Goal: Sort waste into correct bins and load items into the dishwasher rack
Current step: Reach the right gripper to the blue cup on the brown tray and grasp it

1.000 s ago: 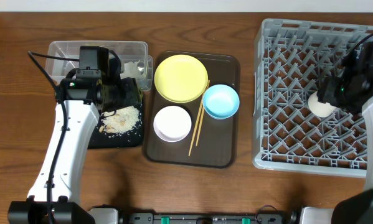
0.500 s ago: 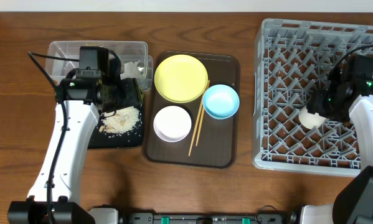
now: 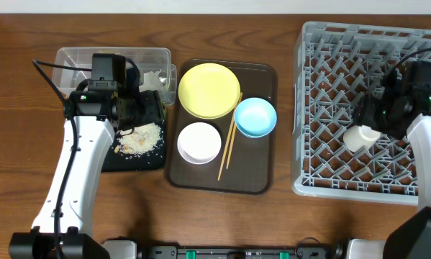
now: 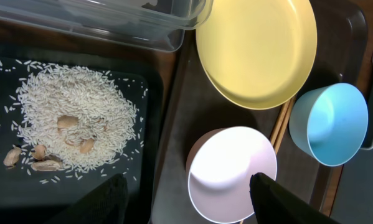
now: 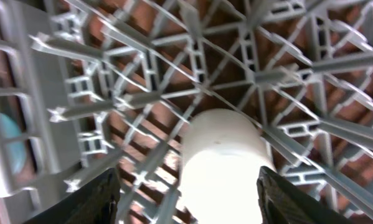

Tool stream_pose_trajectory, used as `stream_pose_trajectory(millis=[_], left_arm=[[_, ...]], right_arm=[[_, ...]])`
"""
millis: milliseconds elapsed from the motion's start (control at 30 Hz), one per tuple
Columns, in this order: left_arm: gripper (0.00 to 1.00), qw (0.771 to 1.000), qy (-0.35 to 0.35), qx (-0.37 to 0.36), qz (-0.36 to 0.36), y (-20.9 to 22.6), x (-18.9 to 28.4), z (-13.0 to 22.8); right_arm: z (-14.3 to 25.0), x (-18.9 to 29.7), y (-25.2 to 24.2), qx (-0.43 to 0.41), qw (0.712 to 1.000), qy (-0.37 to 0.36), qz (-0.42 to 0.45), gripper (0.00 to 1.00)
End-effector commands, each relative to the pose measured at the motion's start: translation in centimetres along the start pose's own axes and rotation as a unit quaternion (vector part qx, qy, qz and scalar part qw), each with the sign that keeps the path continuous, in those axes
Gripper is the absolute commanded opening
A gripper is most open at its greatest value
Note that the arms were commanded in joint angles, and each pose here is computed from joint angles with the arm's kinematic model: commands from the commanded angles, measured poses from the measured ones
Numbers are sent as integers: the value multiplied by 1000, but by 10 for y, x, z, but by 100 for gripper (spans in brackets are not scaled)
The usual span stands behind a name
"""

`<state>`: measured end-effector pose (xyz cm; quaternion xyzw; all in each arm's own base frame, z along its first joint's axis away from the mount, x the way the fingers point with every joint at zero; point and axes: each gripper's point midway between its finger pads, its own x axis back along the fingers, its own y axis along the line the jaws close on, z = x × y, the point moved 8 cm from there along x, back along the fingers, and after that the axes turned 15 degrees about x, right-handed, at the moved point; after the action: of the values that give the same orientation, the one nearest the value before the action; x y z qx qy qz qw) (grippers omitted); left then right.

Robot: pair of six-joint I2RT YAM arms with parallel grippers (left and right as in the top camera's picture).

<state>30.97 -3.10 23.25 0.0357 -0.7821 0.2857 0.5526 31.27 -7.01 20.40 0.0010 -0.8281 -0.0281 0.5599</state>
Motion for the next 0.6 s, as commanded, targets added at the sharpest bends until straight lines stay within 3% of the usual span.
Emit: stream_pose_trajectory(millis=[0, 200, 567], left_arm=[[66, 1000, -9, -6, -3, 1, 4, -2], [66, 1000, -4, -5, -7, 2, 3, 0], [66, 985, -40, 58, -155, 34, 8, 2]], right_arm=[[-20, 29, 20, 32, 994, -81, -66, 66], [-46, 51, 83, 127, 956, -185, -188, 64], [-43, -12, 189, 295, 935, -137, -138, 61]])
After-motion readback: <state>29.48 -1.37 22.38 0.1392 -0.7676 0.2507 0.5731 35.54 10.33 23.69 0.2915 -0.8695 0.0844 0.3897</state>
